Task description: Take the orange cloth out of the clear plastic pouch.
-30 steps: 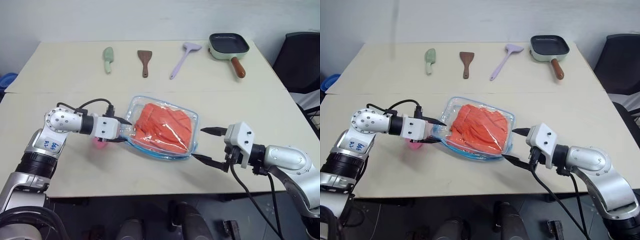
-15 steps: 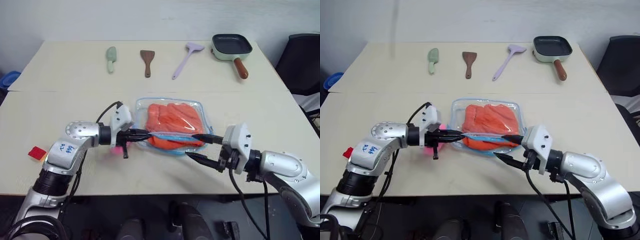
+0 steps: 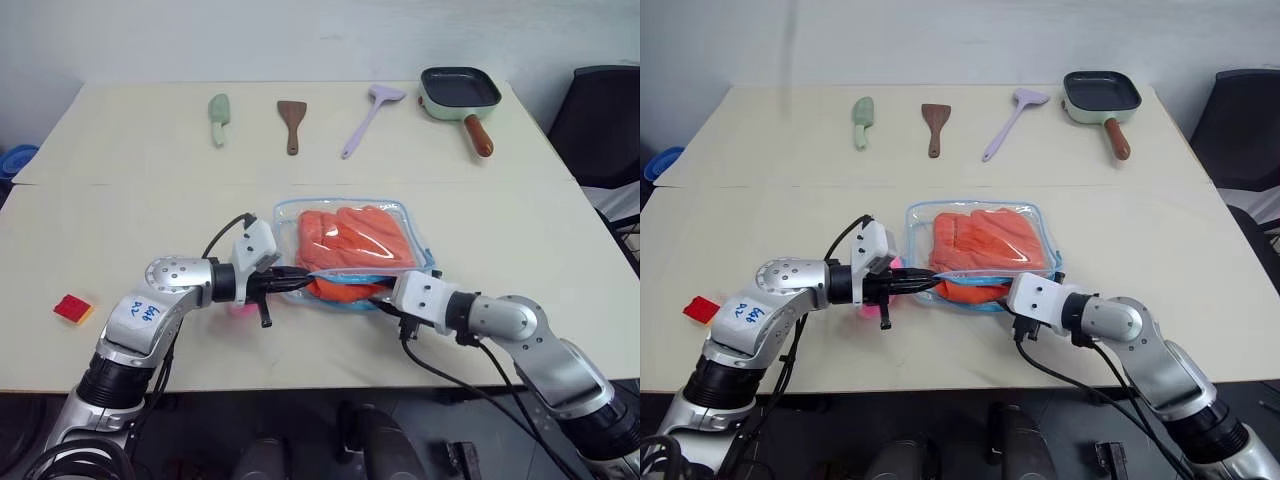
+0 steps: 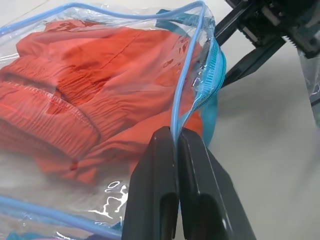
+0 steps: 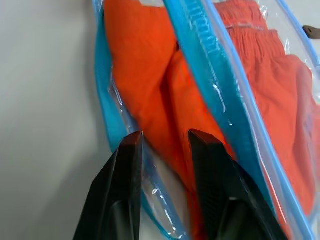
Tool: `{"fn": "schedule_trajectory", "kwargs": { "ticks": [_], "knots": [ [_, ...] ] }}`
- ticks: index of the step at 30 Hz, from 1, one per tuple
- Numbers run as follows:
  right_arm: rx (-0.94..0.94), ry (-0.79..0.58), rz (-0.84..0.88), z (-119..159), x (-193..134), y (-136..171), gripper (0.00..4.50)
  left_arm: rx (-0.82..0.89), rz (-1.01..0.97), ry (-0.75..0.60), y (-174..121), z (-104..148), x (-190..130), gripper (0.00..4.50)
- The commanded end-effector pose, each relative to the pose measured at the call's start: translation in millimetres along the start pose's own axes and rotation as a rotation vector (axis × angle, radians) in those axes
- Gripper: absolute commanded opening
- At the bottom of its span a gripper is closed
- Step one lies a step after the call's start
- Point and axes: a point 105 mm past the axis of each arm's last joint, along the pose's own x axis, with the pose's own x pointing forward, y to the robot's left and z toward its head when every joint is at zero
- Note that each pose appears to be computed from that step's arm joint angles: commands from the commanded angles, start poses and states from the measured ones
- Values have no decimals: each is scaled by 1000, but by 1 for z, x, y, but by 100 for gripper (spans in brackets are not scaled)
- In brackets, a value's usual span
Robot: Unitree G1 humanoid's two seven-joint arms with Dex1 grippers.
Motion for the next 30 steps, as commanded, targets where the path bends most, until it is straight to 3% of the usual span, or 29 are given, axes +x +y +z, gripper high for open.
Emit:
{"fn": "schedule_trajectory", "kwargs": {
  "ticks": [1, 5, 9, 24, 30],
  "knots": [
    [-46, -18, -24, 4, 2, -5, 270, 48, -13, -35, -5, 12, -2, 10],
    [-97, 5, -47, 0, 3, -10, 404, 54, -27, -34, -9, 11, -1, 10],
    [-127, 28, -59, -7, 3, -14, 404, 55, -33, -40, -11, 12, -1, 10],
    [106, -30, -76, -8, 14, -21, 404, 82, -51, -30, -15, 11, 1, 10],
    [59, 23, -90, -19, 22, -22, 404, 86, -51, -31, -15, 11, 1, 10]
  ]
}}
